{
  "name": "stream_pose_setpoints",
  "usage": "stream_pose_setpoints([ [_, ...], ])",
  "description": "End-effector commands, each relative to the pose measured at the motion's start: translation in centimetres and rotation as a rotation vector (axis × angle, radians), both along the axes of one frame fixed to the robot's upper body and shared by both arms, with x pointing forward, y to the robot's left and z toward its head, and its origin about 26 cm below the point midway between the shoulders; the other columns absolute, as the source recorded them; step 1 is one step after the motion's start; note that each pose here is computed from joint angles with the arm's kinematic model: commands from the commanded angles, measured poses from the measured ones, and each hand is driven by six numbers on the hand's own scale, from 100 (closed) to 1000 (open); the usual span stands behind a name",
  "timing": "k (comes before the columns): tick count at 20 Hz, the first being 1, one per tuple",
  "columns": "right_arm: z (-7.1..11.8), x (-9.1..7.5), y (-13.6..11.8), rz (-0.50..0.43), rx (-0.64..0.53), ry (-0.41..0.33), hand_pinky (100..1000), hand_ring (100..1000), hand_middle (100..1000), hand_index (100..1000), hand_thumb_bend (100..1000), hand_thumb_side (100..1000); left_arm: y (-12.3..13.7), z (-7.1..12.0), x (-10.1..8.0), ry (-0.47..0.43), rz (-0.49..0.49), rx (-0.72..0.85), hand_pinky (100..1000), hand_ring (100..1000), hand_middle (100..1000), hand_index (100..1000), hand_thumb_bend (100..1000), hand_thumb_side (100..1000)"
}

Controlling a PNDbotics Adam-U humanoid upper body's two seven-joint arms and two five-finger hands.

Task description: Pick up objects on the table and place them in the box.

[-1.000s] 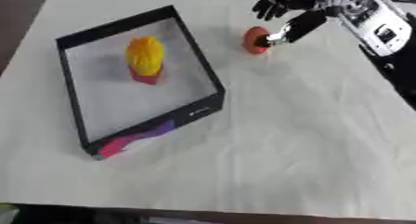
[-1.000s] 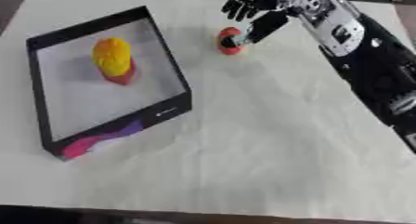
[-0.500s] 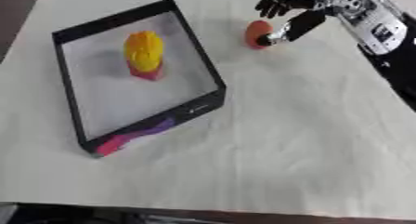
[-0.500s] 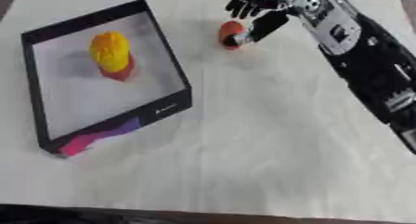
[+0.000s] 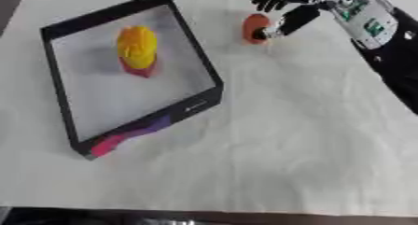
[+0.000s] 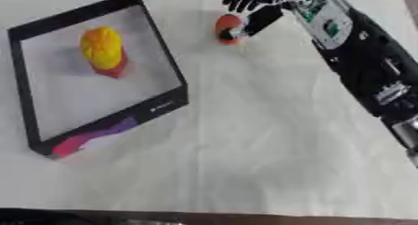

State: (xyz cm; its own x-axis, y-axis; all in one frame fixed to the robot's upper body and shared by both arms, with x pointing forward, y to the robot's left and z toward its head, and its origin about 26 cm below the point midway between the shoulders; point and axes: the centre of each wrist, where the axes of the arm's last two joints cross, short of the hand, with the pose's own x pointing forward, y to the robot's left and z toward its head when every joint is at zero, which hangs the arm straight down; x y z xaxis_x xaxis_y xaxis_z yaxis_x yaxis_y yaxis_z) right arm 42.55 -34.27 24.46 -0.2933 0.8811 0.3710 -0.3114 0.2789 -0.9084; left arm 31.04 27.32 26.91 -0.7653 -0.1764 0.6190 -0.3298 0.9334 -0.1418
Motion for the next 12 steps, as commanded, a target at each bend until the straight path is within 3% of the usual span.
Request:
stream_pose_setpoints([
  [1,1.7,-0.2,-0.9,-0.028,-0.013,-0.045,891,847,790,886,483,431,0.0,0.9,-0.3,-0.033,0.002,0.008,699,622,754,800,491,476],
  [12,1.7,-1.0,-2.1,-0.056,-0.031,-0.049,890,847,790,884,514,446,-0.1,1.0,-0.3,-0.038,0.0,0.002,698,619,753,798,491,479],
])
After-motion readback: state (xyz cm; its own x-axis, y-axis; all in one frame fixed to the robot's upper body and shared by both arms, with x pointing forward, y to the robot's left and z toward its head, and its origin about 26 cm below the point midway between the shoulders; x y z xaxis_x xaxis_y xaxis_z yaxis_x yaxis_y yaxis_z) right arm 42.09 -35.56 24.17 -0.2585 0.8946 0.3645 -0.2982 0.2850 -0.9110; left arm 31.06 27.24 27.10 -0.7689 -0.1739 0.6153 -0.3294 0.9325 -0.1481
